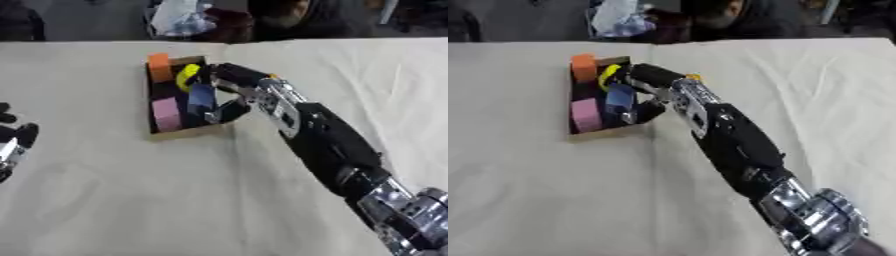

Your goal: Pick up objects on the table and place them in the box.

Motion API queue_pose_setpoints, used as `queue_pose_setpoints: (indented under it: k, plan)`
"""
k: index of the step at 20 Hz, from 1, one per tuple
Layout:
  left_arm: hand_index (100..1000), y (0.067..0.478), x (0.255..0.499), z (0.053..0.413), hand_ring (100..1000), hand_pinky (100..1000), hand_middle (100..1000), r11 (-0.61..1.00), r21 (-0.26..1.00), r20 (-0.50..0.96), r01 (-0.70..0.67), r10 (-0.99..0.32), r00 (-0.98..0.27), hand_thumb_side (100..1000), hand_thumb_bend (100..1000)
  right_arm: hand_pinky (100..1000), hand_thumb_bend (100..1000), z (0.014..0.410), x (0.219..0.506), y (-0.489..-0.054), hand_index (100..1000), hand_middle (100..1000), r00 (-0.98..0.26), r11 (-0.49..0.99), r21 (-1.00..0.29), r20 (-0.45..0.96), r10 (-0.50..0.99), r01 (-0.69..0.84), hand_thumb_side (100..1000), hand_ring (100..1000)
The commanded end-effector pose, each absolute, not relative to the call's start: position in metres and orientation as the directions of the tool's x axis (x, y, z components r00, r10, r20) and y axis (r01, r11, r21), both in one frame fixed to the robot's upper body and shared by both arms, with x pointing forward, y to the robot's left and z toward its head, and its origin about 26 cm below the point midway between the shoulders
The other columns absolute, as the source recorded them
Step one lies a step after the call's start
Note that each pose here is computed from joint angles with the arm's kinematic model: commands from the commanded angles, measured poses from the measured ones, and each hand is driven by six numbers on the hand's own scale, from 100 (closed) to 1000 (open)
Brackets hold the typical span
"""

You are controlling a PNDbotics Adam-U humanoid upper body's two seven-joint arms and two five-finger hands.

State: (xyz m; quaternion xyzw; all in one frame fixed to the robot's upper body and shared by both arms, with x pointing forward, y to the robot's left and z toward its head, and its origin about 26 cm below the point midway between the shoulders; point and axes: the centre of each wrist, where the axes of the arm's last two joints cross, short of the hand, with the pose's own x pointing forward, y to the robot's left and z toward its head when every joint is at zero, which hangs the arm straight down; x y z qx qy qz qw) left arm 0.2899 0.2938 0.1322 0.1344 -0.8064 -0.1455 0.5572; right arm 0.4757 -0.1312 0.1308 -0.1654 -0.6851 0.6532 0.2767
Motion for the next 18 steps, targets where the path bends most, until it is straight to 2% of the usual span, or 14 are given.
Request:
queue_pose_setpoints:
  k: [1,5,9,18]
  plan:
    - [740,0.293,0.29,0.14,560,636,591,0.92,0.388,0.849,-0.051,-0.378,-0.368,406,562,808,149,0.145,0.477,-0.125,915,787,-0.815,0.081,-0.99,0.143,0.562,-0.118,369,800]
    - [740,0.293,0.29,0.139,561,637,591,0.92,0.389,0.85,-0.047,-0.378,-0.366,408,564,831,250,0.146,0.476,-0.124,966,863,-0.823,0.044,-0.99,0.133,0.552,-0.131,472,842]
    - [741,0.294,0.29,0.139,561,637,586,0.919,0.391,0.851,-0.048,-0.38,-0.363,410,565,852,280,0.152,0.476,-0.126,985,934,-0.826,0.044,-0.992,0.125,0.55,-0.121,517,884]
    - [741,0.295,0.29,0.138,561,636,584,0.919,0.391,0.852,-0.052,-0.382,-0.357,411,565,859,299,0.168,0.476,-0.131,992,963,-0.83,0.064,-0.994,0.111,0.547,-0.09,499,898]
